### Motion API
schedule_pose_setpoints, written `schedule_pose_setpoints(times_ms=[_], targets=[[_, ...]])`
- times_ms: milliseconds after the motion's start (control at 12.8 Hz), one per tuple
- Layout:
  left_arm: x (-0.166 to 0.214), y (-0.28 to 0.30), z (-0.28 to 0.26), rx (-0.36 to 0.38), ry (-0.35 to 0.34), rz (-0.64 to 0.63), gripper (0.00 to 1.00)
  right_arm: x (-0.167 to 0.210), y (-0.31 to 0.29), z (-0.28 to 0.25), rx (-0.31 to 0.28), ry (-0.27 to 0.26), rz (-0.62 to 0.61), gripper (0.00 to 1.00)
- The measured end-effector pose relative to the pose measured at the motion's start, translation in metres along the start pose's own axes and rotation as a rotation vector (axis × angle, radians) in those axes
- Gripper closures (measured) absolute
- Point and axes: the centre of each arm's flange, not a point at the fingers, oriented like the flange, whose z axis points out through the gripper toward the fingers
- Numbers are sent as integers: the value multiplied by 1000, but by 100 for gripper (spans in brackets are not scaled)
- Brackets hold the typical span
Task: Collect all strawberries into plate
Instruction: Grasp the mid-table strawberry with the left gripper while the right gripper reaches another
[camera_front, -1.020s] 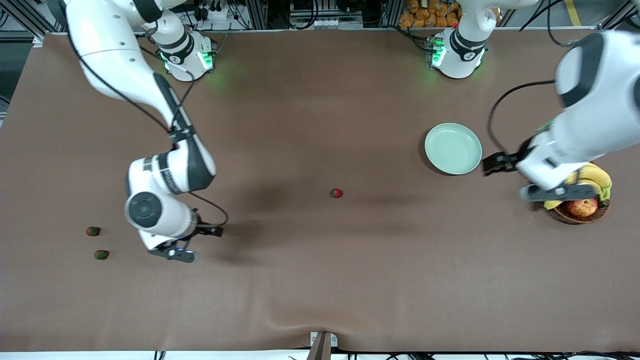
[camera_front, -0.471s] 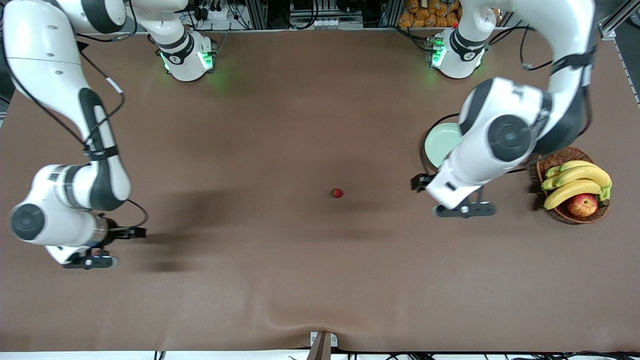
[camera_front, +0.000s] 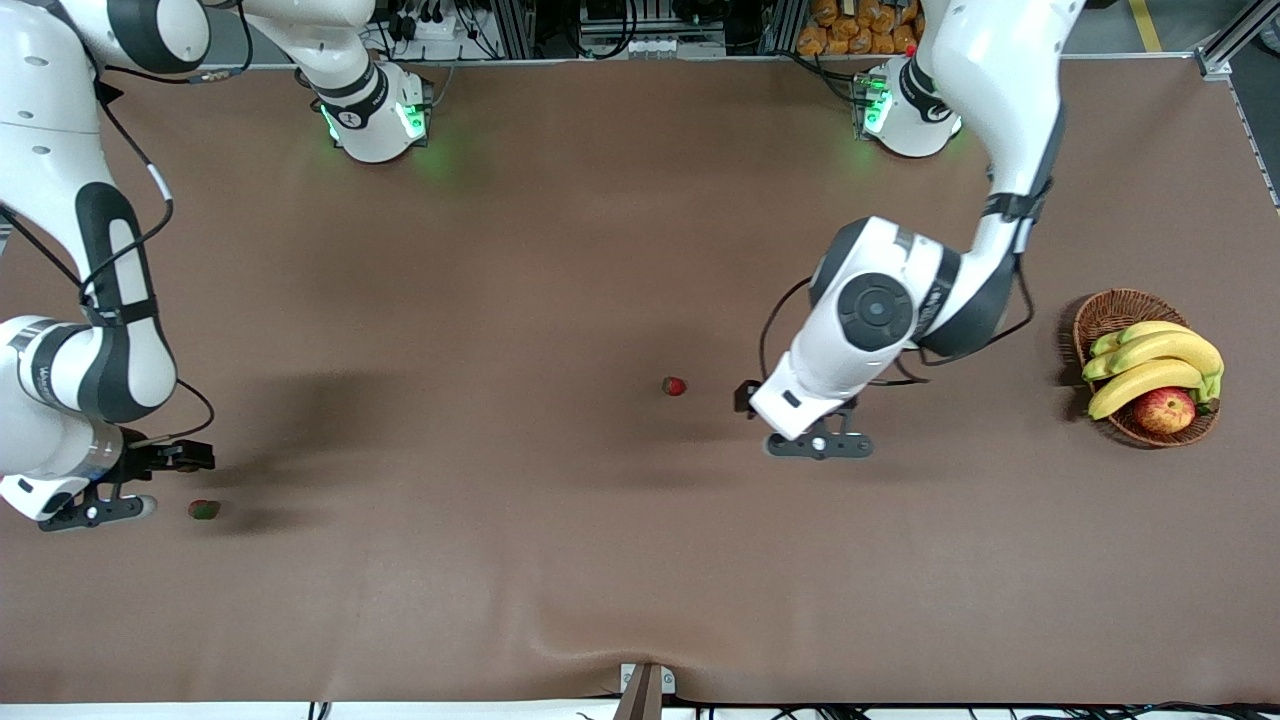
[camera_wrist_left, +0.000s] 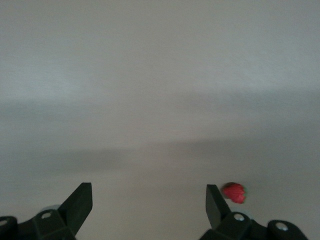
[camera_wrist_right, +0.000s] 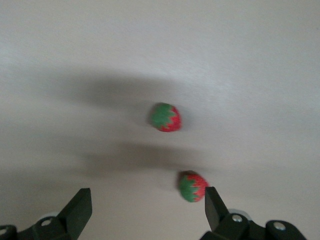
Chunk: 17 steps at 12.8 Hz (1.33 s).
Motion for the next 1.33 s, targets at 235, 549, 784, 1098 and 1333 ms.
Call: schedule_pose_setpoints(times_ms=[235,549,784,1098,1333], targets=[[-11,34,32,-18,18,15,0,-14,26,28,5,-8,-1,0],[-24,83,73,-60,67,12,0,-21,38,55,5,-6,20,0],[-38,101,93,-55,51,20,0,-25,43,61,10,-2,39,0],[-64,123,131,-30,5,30,0,-31,51,70,75,23,123,0],[-66,121,140,-20,-5,29,4,-30,49,71,78,26,123,0]])
